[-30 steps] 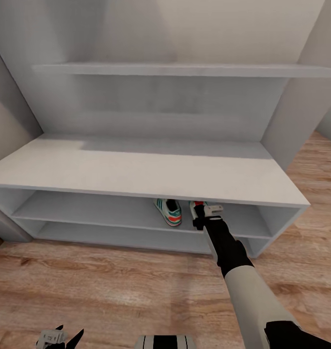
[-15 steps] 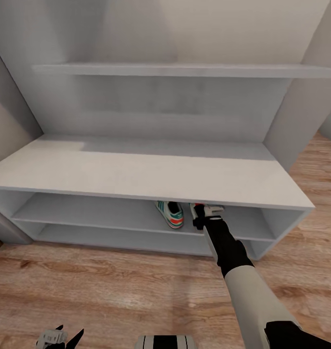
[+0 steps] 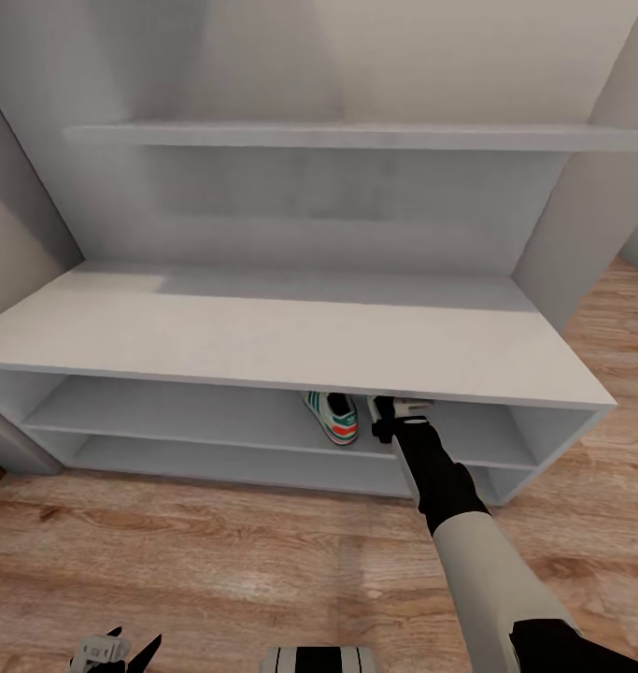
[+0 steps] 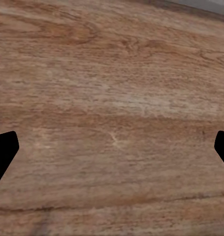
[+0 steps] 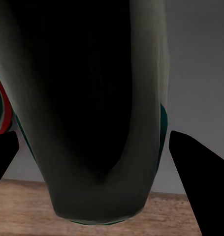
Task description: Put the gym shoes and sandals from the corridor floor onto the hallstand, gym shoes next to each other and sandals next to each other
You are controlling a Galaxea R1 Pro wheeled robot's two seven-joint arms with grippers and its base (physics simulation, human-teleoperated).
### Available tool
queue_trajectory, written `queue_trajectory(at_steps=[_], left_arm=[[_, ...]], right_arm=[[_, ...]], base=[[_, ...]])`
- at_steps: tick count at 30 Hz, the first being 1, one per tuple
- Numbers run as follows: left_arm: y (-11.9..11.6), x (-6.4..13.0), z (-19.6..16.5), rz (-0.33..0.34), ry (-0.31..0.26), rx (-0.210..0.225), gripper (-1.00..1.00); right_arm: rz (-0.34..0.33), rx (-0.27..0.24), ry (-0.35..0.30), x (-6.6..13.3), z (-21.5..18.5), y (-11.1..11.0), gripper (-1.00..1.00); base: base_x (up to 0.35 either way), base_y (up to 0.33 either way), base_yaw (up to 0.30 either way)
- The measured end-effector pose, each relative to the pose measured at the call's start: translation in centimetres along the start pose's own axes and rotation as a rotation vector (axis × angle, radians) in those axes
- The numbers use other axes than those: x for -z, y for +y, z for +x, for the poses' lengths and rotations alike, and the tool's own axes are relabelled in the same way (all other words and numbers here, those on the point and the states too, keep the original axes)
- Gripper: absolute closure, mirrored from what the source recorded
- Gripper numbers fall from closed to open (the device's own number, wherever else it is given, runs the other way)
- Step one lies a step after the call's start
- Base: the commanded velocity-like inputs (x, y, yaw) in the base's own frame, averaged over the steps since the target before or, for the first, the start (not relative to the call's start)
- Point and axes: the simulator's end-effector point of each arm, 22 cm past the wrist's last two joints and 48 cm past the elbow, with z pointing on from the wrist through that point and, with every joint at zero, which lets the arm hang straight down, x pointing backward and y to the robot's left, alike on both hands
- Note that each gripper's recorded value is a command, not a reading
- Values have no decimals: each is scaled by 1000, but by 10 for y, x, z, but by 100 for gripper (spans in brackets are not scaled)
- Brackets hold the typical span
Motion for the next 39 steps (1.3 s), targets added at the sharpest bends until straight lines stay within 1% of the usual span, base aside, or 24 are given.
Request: queue_trajectory(at_steps=[23, 24, 39], left_arm=[[0, 0, 0, -1, -1, 1, -100], [0, 0, 0, -1, -1, 1, -100], [0, 0, 0, -1, -1, 1, -100]], right_arm=[[0, -1, -2, 0, -1, 0, 100], [0, -1, -2, 0, -1, 0, -100], [0, 0, -1, 0, -1, 0, -100]], base=[[19, 17, 0], [0, 0, 0], [-4, 0, 0]])
